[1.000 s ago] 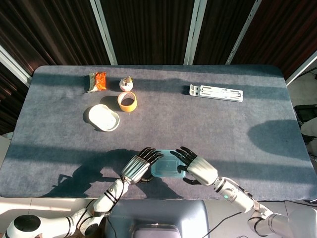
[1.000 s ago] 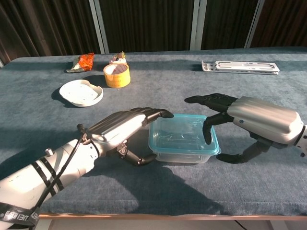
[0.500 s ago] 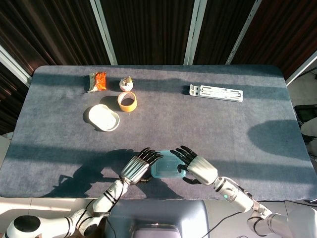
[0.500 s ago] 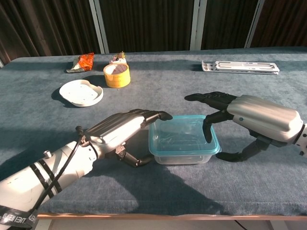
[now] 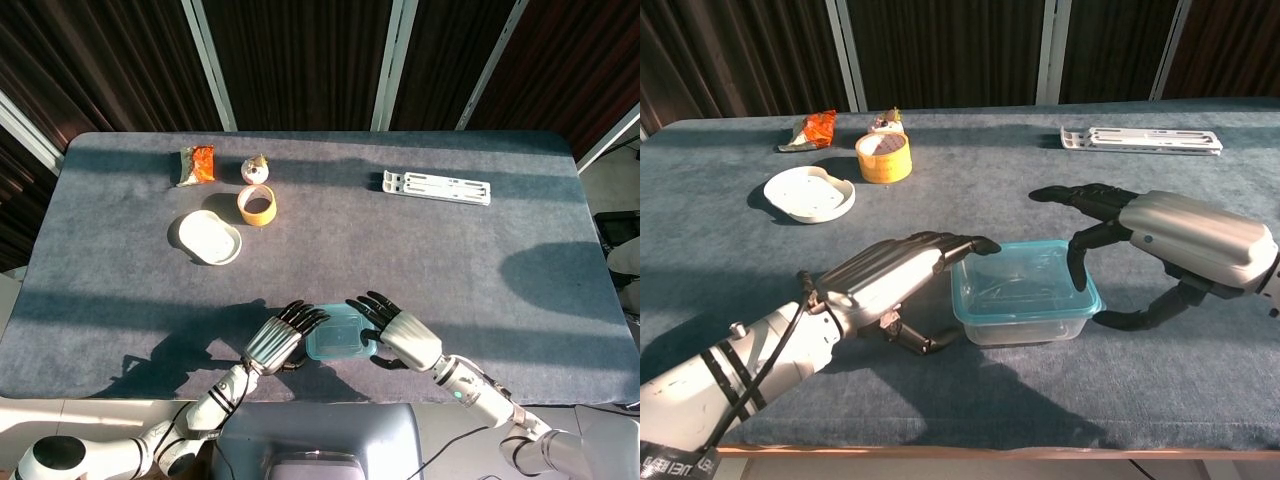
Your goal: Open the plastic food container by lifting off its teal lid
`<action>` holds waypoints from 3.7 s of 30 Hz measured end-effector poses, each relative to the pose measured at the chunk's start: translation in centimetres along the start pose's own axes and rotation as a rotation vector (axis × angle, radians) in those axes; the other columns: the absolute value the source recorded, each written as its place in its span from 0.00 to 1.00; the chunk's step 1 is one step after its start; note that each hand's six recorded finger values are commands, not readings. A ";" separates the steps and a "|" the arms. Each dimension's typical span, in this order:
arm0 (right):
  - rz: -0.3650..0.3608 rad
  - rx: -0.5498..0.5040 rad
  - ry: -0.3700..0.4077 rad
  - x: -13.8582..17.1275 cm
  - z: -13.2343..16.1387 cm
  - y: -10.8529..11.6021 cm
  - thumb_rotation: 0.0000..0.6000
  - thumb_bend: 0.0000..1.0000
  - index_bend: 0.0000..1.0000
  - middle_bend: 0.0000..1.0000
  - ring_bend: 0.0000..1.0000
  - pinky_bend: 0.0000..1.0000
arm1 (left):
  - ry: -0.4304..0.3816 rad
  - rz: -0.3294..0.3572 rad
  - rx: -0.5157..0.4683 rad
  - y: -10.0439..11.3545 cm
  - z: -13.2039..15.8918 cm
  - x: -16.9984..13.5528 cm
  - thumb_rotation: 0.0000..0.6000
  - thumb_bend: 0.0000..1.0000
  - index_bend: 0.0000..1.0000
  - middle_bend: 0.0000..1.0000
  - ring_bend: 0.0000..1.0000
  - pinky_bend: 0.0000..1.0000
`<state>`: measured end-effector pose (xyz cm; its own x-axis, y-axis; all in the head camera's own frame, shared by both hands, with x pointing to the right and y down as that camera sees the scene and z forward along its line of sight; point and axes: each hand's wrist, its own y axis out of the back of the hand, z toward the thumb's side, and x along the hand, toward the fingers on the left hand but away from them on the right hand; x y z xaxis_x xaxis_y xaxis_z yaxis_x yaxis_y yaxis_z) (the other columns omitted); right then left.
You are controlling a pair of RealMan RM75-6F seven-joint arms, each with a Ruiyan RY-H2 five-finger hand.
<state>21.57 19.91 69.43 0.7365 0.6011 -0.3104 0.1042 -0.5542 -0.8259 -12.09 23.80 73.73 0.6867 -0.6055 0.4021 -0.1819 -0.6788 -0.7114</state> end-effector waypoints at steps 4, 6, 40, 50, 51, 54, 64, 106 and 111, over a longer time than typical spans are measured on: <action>-0.005 -0.004 -0.001 0.0 0.0 0.2 1.00 0.40 0.65 0.05 0.00 0.00 | -0.006 -0.004 -0.001 -0.2 0.1 -0.1 1.00 0.34 0.10 0.24 0.19 0.12; -0.007 -0.004 -0.003 0.0 -0.1 0.2 1.00 0.40 0.65 0.05 0.00 0.00 | -0.007 -0.005 -0.002 -0.2 0.1 -0.2 1.00 0.34 0.10 0.25 0.19 0.13; -0.031 -0.005 -0.007 -0.2 0.1 1.1 1.00 0.40 0.65 0.05 0.00 0.00 | -0.040 -0.030 0.058 -1.5 -0.1 -0.9 1.00 0.34 0.09 0.33 0.27 0.19; -0.040 -0.006 -0.008 -0.2 0.1 1.6 1.00 0.40 0.65 0.05 0.00 0.00 | -0.056 -0.031 0.083 -1.8 0.2 -1.0 1.00 0.34 0.09 0.33 0.28 0.20; -0.040 -0.006 -0.008 -0.2 0.1 1.7 1.00 0.40 0.65 0.05 0.00 0.00 | -0.057 -0.031 0.084 -1.9 0.2 -1.0 1.00 0.34 0.09 0.33 0.28 0.20; -0.044 -0.007 -0.009 -0.2 0.1 1.8 1.00 0.40 0.65 0.05 0.00 0.00 | -0.060 -0.029 0.090 -1.9 0.2 -1.0 1.00 0.34 0.09 0.33 0.28 0.20; -0.020 -0.007 -0.004 -0.7 0.4 0.9 1.00 0.41 0.65 0.05 0.00 0.00 | -0.079 0.006 0.078 -1.3 0.6 -1.1 1.00 0.34 0.09 0.31 0.27 0.18; -0.262 0.249 -0.164 -2.5 -5.4 7.4 1.00 0.63 0.77 0.13 0.00 0.00 | -0.086 0.262 0.067 8.0 -3.3 -3.5 1.00 0.34 0.00 0.00 0.00 0.00; -0.188 0.300 -0.246 -2.6 -8.6 6.4 1.00 0.63 0.71 0.13 0.00 0.00 | -0.034 0.245 0.075 8.0 -5.0 -5.1 1.00 0.33 0.00 0.00 0.00 0.00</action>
<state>26.06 9.80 68.99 0.5378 0.8153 -0.2144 -0.0045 -0.2515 -0.9678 -20.57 19.39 68.91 0.6520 -0.7329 0.1944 -0.2938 -0.4805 -0.8263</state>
